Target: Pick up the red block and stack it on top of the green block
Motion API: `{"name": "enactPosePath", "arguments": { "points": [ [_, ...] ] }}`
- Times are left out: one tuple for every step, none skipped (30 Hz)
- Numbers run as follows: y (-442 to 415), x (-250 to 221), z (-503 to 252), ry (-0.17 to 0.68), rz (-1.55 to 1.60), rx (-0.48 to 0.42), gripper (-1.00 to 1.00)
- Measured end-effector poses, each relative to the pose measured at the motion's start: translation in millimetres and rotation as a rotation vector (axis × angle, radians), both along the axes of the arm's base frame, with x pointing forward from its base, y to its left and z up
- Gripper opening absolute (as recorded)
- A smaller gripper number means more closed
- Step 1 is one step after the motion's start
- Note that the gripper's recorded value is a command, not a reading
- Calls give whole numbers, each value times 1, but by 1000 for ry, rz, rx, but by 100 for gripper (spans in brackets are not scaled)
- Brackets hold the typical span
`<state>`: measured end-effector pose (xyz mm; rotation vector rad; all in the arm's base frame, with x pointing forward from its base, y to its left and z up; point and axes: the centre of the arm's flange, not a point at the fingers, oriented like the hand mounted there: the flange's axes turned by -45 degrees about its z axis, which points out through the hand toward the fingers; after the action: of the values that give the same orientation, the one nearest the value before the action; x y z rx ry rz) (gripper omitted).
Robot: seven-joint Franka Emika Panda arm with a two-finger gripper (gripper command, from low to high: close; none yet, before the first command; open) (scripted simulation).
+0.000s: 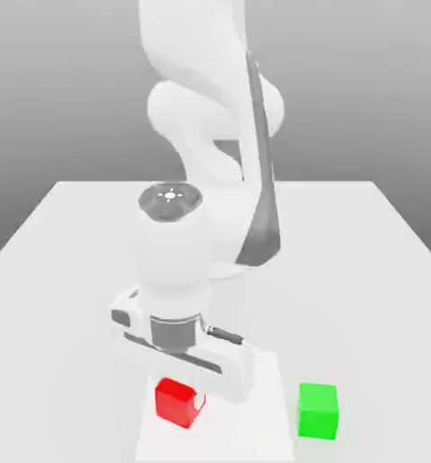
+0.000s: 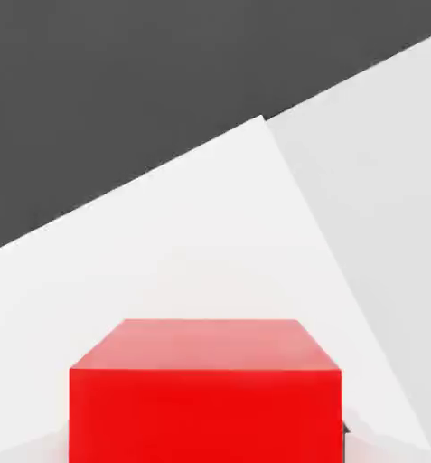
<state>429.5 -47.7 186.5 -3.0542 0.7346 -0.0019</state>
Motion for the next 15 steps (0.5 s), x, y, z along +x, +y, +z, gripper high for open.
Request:
{"name": "enactPosePath", "arguments": {
  "points": [
    [0,-1,11,0,0,0,-100],
    [7,0,20,0,27,0,-100],
    [25,4,26,0,97,1,-100],
    [46,7,31,0,179,1,-100],
    [71,9,36,0,269,2,-100],
    [96,10,40,0,362,2,-100],
    [122,9,45,0,456,2,-100],
    [147,6,50,0,547,1,-100],
    [172,3,55,0,641,1,-100],
    [183,2,54,1,688,0,-100],
    [186,2,47,1,706,0,-100],
    [187,3,37,0,714,-1,-100],
    [187,3,26,0,718,-1,-100],
    [188,3,14,1,720,-1,-100],
    [188,2,2,1,722,-1,100]
  ]
}}
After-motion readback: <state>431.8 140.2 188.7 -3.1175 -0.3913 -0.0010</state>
